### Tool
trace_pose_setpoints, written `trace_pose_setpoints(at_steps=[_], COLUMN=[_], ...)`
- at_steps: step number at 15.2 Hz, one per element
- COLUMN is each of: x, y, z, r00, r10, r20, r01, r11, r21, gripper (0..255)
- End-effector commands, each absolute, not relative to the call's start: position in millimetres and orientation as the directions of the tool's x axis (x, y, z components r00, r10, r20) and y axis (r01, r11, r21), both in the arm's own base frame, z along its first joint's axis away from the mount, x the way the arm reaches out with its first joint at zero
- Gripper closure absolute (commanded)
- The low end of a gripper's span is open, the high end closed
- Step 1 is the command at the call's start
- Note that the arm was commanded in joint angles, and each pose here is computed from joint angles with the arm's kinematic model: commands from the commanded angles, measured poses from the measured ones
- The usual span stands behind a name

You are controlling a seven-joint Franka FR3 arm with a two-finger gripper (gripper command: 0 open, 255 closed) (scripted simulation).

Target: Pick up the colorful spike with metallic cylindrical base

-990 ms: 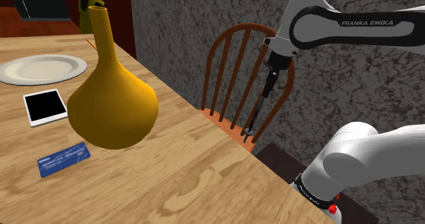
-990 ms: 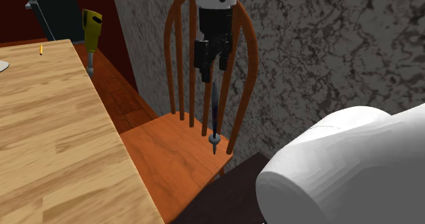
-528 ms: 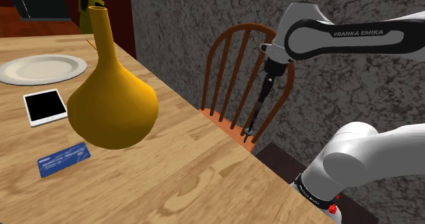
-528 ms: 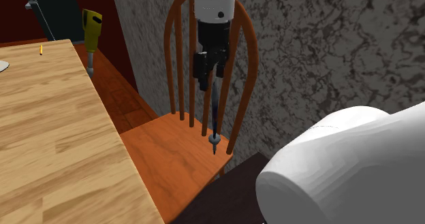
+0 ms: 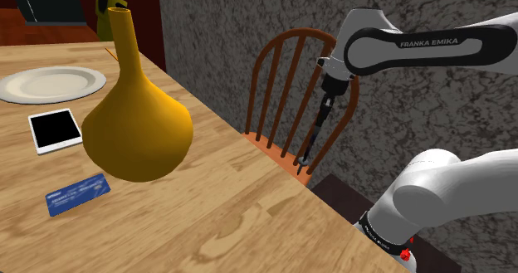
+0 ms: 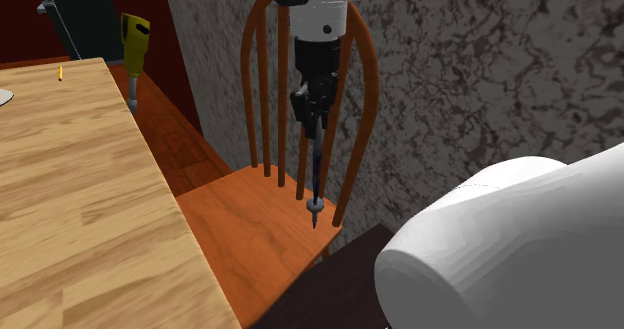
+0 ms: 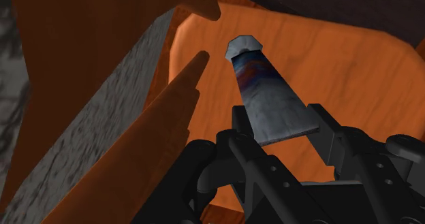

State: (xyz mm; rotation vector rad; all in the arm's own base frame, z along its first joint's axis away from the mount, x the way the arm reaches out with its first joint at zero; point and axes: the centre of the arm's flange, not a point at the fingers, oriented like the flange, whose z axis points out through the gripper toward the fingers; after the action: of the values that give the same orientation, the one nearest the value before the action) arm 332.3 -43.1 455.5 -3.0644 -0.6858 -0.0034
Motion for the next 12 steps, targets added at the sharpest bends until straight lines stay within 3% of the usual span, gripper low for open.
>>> trace_pose_setpoints(at_steps=[1,12], x=[332.2,328.0], y=[-43.5,-42.4], z=[454.3,488.8], r00=[0.905,0.904], r10=[0.426,0.427], r20=[-0.001,-0.001], r01=[0.426,0.427], r11=[-0.905,-0.904], r21=[-0.001,-0.002], gripper=[255,255])
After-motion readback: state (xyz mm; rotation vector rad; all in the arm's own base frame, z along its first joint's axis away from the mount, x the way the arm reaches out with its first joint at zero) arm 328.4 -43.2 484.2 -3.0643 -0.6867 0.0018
